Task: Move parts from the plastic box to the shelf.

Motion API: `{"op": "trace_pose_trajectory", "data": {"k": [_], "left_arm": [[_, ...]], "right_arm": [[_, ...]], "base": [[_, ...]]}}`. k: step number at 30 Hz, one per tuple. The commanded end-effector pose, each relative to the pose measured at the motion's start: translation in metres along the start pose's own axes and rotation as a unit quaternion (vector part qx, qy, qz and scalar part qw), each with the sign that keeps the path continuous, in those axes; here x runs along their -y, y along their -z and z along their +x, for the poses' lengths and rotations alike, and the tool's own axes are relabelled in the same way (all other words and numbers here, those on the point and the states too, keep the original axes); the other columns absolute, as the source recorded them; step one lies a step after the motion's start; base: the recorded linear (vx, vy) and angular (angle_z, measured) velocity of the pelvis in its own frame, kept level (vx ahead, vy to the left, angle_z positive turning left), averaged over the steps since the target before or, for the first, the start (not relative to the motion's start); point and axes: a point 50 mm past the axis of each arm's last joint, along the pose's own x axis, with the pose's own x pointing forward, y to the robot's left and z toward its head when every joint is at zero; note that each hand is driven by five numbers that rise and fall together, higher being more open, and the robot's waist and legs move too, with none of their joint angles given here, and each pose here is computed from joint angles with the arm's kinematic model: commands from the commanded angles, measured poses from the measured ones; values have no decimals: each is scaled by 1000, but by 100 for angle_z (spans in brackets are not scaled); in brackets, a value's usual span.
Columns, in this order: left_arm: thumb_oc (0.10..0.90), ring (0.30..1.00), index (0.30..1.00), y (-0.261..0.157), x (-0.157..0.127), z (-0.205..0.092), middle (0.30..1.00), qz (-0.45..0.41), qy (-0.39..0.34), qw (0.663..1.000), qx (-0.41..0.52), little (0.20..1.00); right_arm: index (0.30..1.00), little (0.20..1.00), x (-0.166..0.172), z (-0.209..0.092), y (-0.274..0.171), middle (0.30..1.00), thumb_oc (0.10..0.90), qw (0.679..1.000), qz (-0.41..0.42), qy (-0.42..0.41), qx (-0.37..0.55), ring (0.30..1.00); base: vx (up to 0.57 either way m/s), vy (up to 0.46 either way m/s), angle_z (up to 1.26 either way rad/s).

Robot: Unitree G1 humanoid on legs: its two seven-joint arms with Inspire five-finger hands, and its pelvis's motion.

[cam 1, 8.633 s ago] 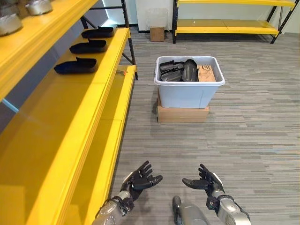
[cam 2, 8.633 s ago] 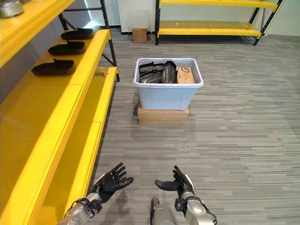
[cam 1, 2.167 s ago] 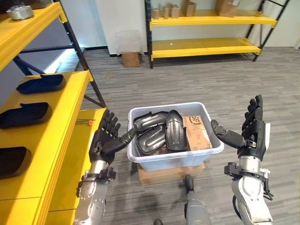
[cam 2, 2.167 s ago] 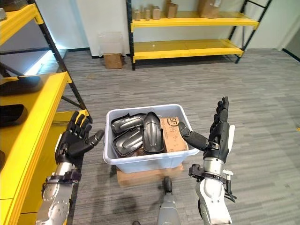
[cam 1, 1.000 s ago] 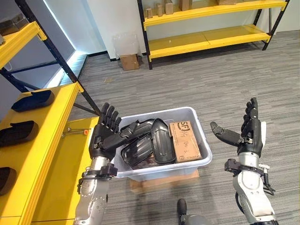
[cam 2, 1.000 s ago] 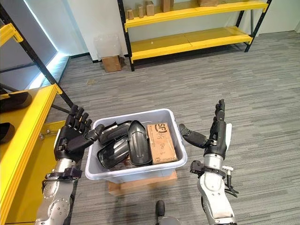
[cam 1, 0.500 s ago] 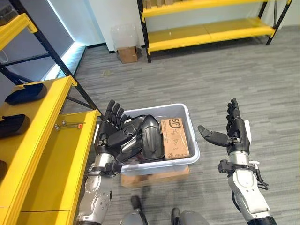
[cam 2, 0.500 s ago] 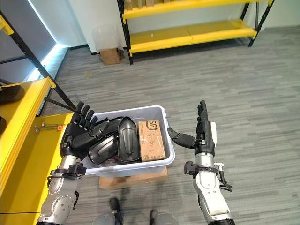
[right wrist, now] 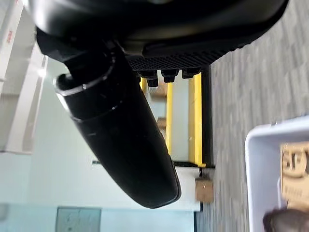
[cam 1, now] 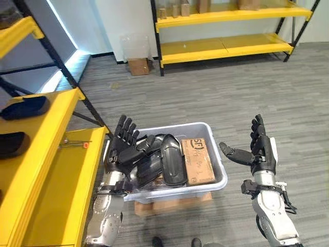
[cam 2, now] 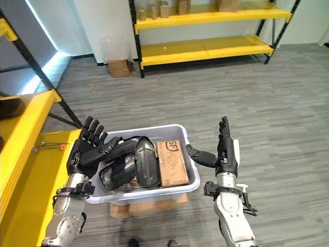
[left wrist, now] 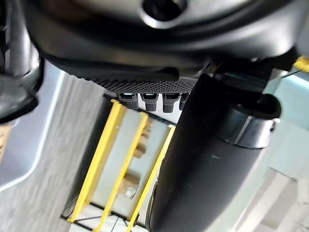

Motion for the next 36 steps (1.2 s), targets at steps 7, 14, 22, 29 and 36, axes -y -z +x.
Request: {"op": "trace_pose_trajectory", "data": {"k": [7,14,22,29,36], "left_arm": [[900,1000,1000,-49,12,15,1000,33,57,991,115,1000],[900,1000,1000,-48,13,18,1000,42,64,991,108,1000],[900,1000,1000,-49,12,19,1000,35,72,991,105,1000],[900,1000,1000,-47,14,19,1000,54,72,990,107,1000],[900,1000,1000,-47,14,18,1000,63,72,990,104,1000]], "right_arm": [[1000,1000,-4,14,-47,1000,900,992,24,0,123,1000],[1000,1000,-8,16,-41,1000,900,994,27,-23,100,1000],[1000,1000,-12,15,-41,1000,900,991,80,-53,92,1000],[1000,1000,-17,12,-37,1000,900,983,156,-67,74,1000],[1000,1000,-18,9,-38,1000,900,981,156,-80,82,1000]], "base": [[4,8,1],[7,13,1],[24,28,0],[0,0,0],[0,0,0]]}}
